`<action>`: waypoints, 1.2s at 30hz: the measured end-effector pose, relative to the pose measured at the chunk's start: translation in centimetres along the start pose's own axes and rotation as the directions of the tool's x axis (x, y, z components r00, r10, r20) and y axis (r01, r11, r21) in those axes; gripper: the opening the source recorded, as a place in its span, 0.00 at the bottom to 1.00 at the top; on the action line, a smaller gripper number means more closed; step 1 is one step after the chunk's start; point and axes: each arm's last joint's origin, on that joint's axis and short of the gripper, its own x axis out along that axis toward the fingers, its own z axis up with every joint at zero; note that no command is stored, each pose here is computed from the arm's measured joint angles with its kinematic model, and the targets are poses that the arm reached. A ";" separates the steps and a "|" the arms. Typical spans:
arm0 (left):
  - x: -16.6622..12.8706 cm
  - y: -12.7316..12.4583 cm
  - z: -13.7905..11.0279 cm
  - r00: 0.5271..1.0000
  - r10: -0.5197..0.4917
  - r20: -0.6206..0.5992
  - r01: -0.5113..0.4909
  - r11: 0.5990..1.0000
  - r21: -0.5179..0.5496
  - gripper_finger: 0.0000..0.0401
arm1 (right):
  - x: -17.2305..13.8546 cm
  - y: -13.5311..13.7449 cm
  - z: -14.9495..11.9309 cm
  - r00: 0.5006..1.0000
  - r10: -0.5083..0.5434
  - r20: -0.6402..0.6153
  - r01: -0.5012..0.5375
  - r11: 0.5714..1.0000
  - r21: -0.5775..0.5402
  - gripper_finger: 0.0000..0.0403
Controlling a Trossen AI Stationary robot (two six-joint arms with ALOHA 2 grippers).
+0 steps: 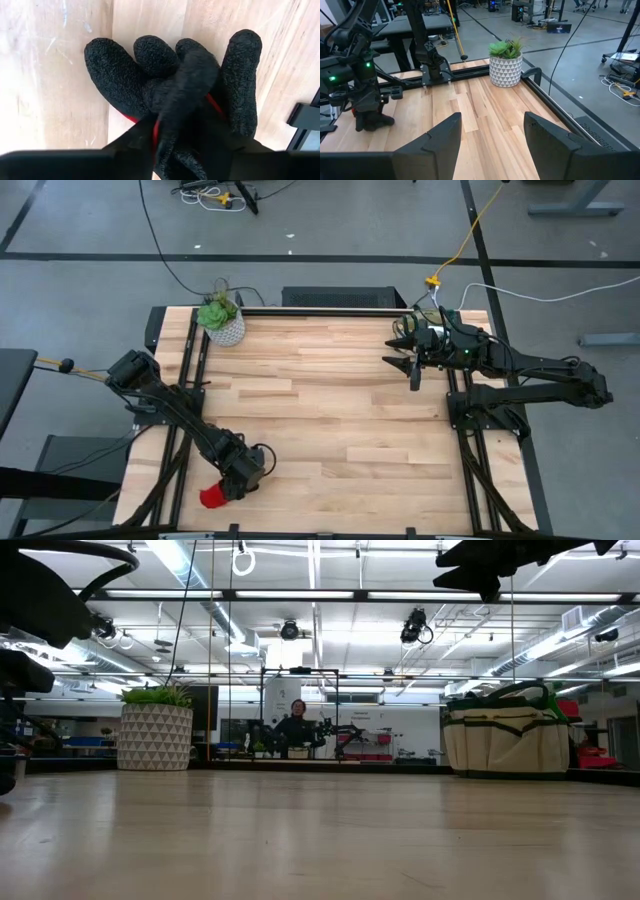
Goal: Pick & Place Garden tools in Gardening bag
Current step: Put the red gloves into the brown gardening bag
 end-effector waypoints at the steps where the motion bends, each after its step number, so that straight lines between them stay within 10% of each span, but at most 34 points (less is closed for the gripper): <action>1: 0.0 0.0 0.0 1.000 0.000 0.000 0.000 1.000 0.000 0.31 | 0.0 0.0 0.0 1.000 0.000 0.000 0.000 1.000 0.000 0.54; 36: -0.6 0.4 0.8 0.996 -0.082 -0.026 0.082 0.997 -0.005 0.04 | 0.0 0.0 0.0 1.000 0.000 0.000 0.000 1.000 0.000 0.54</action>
